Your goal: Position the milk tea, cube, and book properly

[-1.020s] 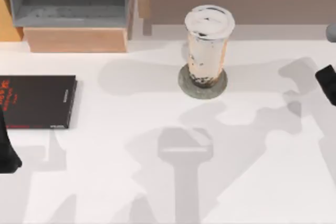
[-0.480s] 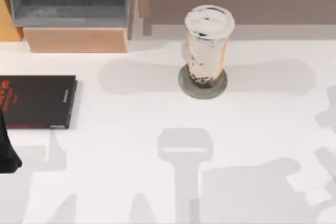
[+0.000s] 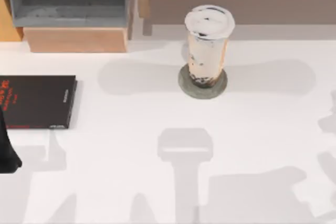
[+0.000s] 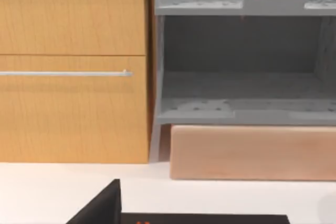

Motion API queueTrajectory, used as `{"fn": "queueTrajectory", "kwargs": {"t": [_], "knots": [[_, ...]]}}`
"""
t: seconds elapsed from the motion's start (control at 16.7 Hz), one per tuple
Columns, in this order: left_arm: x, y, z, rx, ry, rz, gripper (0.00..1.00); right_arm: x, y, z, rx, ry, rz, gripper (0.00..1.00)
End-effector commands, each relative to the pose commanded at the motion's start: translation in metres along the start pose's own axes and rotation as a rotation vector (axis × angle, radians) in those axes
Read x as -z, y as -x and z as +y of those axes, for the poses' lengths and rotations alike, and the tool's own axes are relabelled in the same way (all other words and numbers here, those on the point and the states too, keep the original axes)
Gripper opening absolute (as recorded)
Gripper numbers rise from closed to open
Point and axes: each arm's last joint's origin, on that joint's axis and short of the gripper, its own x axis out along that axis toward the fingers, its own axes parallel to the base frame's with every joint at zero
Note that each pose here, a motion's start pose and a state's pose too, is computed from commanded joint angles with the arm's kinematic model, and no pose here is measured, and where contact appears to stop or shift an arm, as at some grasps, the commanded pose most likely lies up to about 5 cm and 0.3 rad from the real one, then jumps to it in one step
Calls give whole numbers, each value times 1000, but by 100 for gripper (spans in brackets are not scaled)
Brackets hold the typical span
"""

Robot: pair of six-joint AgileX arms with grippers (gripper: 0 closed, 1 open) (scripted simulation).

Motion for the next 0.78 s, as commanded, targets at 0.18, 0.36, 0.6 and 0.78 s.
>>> {"fn": "queueTrajectory", "kwargs": {"t": [0.18, 0.36, 0.6, 0.78], "knots": [[0, 0, 0, 0, 0, 0, 100, 0, -11, -1, -4, -6, 6, 100], [0, 0, 0, 0, 0, 0, 100, -1, -34, -1, 1, -5, -5, 100], [0, 0, 0, 0, 0, 0, 100, 1, -59, 0, -1, -5, -1, 100], [0, 0, 0, 0, 0, 0, 100, 1, -60, 0, -2, -5, 0, 100]]}}
